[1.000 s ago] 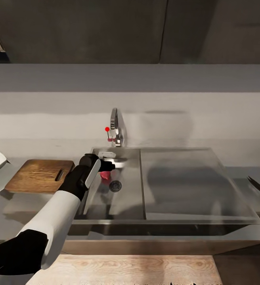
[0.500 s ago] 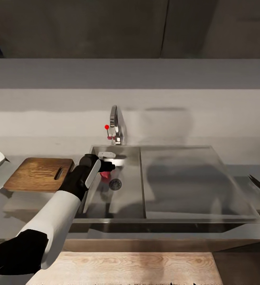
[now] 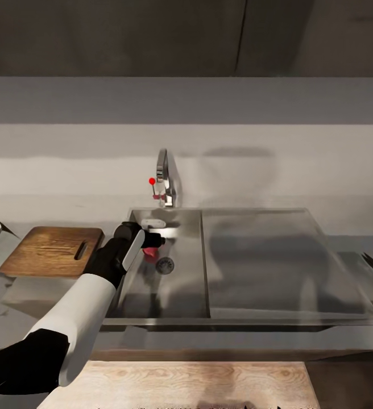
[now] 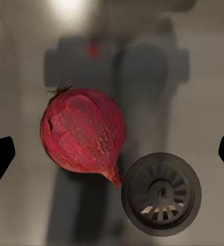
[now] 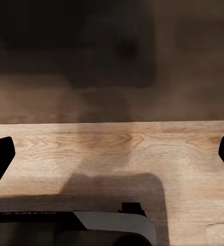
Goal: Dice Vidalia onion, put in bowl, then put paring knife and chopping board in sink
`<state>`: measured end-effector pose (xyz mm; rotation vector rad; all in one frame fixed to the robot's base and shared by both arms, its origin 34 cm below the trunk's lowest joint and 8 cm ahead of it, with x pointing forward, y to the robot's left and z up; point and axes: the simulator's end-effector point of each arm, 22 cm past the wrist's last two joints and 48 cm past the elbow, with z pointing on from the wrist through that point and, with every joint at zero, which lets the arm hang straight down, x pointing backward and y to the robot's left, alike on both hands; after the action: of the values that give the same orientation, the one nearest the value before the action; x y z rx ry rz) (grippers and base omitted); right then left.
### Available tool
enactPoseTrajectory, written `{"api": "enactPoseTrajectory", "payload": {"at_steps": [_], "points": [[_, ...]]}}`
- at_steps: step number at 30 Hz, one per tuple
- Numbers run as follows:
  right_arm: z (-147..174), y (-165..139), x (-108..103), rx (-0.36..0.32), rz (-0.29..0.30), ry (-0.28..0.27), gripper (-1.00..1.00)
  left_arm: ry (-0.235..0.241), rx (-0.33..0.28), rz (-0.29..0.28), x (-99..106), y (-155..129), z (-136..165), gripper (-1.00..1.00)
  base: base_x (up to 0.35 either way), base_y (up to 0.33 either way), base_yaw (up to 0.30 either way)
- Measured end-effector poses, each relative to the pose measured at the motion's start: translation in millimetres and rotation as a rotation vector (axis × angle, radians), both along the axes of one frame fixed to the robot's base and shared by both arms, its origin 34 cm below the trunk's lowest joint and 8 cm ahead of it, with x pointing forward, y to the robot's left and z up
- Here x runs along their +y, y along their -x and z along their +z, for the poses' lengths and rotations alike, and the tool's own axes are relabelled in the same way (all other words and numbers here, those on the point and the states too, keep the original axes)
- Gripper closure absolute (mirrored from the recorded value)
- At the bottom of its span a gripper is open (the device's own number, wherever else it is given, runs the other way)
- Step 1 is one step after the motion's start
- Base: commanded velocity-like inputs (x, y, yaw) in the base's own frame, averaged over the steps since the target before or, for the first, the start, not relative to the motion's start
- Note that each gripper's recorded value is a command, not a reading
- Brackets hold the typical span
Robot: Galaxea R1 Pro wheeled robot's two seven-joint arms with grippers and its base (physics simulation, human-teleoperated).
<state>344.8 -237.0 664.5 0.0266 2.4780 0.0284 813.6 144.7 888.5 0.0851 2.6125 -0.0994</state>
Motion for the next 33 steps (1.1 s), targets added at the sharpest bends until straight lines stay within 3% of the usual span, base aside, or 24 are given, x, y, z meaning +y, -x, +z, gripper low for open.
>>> {"api": "enactPoseTrajectory", "payload": {"at_steps": [33], "points": [[-6, 9, 1, 0.027, 0.002, -0.001, -1.0, -0.008, 0.026, 0.004, 6, 3, -19, -1.0, 0.025, 0.0, 0.0]]}}
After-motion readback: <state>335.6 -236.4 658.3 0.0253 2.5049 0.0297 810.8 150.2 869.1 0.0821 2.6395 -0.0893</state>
